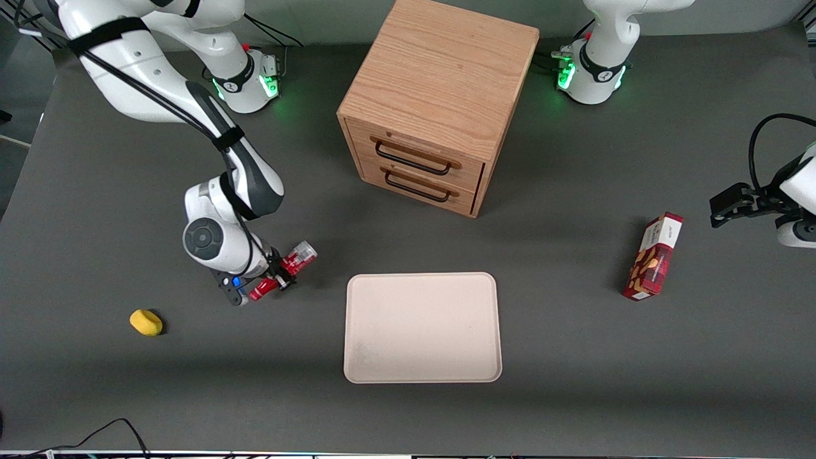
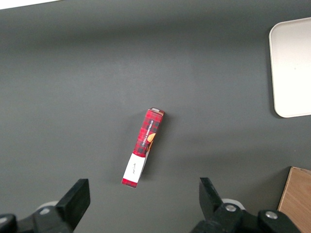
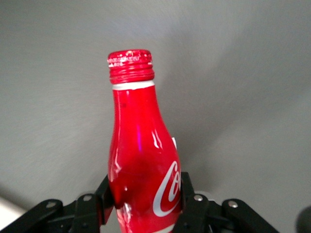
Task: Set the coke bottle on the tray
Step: 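Lift the bottle and carry it over the cream tray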
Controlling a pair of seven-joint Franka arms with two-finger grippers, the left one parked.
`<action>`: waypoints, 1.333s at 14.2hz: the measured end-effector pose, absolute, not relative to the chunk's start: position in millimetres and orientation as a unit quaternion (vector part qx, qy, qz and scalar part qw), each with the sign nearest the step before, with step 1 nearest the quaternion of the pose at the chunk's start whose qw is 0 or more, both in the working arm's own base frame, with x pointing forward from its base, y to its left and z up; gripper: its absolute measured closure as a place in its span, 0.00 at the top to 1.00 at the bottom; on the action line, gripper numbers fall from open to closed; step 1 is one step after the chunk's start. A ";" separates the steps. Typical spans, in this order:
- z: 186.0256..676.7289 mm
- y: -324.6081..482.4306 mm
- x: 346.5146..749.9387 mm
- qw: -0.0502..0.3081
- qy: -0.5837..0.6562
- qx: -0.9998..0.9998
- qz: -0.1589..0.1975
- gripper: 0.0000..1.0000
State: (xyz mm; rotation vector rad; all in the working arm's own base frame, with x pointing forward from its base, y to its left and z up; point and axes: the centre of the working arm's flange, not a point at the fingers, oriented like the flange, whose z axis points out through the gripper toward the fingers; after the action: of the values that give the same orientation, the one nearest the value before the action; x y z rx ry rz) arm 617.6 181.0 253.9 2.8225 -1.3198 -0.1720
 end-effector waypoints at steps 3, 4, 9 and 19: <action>346.3 177.0 653.6 0.016 -0.369 0.928 -0.056 0.56; 373.6 175.7 662.4 0.012 -0.356 0.933 -0.052 0.56; 448.6 212.7 692.3 -0.048 -0.208 0.977 -0.008 0.56; 276.2 320.6 718.0 -0.100 0.010 0.995 -0.020 0.56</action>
State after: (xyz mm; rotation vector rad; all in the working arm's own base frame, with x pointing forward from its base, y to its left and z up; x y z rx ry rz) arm 718.0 320.6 276.2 3.3411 0.0341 -0.0666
